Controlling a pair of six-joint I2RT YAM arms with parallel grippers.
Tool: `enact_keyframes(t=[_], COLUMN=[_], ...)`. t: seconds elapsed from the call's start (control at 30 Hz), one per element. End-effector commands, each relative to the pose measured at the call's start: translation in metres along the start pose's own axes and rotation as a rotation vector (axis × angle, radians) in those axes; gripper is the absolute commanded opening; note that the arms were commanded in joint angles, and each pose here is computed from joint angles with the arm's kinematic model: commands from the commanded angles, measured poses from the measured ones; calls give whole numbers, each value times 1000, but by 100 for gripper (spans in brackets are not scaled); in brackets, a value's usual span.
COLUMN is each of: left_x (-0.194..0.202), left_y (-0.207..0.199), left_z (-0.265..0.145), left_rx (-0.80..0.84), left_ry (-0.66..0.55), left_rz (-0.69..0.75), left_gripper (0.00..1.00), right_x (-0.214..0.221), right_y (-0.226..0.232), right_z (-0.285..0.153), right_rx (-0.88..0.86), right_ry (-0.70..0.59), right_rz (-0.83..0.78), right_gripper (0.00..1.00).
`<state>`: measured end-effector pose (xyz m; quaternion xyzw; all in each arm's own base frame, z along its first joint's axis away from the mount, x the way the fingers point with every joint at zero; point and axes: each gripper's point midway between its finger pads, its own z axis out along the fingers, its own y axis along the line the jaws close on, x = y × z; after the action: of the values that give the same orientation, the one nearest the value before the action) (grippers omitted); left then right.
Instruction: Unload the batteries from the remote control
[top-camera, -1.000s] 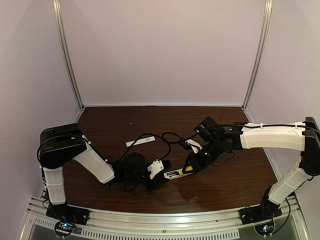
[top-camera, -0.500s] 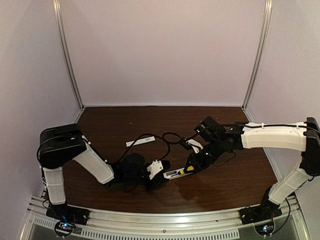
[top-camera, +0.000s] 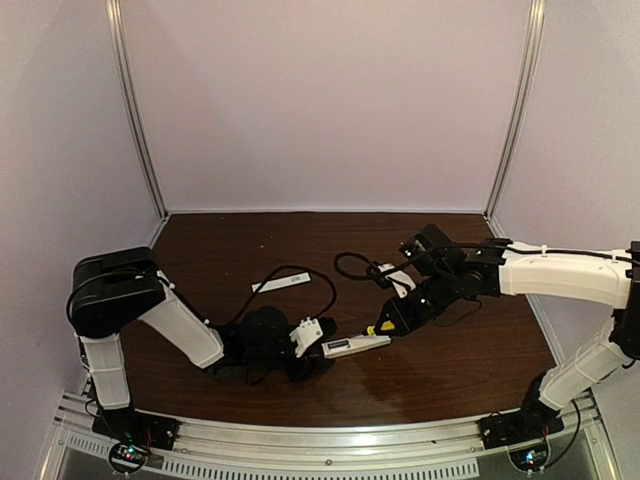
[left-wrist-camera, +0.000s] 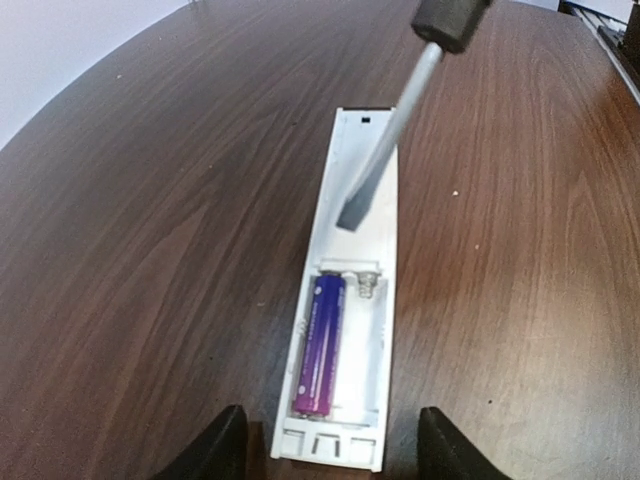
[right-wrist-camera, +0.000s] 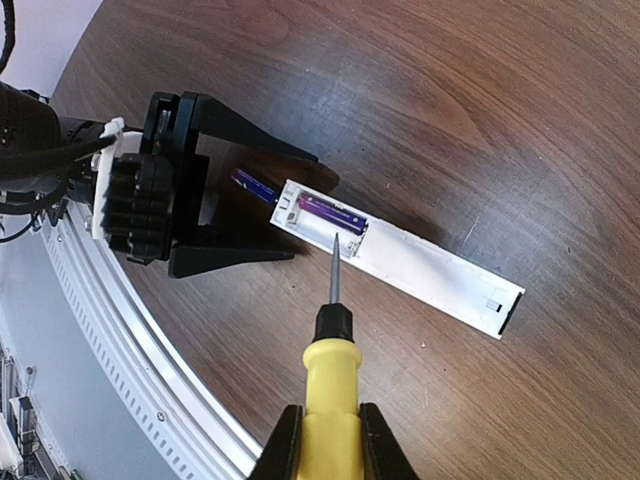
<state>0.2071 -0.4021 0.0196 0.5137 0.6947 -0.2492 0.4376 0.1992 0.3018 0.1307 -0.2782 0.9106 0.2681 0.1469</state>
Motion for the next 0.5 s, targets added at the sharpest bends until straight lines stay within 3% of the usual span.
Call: enact_keyframes(t=[0.0, 0.2, 0.47], left_x=[0, -23, -64], left_y=[4, 11, 50], left_z=[-7, -17, -46], left_rx=[-28, -61, -273], left_ry=[21, -22, -93], left_rz=[5, 15, 20], left_gripper=[69, 96, 98], right_x=[-6, -13, -35], right_y=[-7, -11, -23], right_z=[-10, -21, -47], right_rx=[30, 49, 137], right_ry=[-54, -115, -255], right_rz=[-11, -10, -17], right_gripper=[0, 0, 0])
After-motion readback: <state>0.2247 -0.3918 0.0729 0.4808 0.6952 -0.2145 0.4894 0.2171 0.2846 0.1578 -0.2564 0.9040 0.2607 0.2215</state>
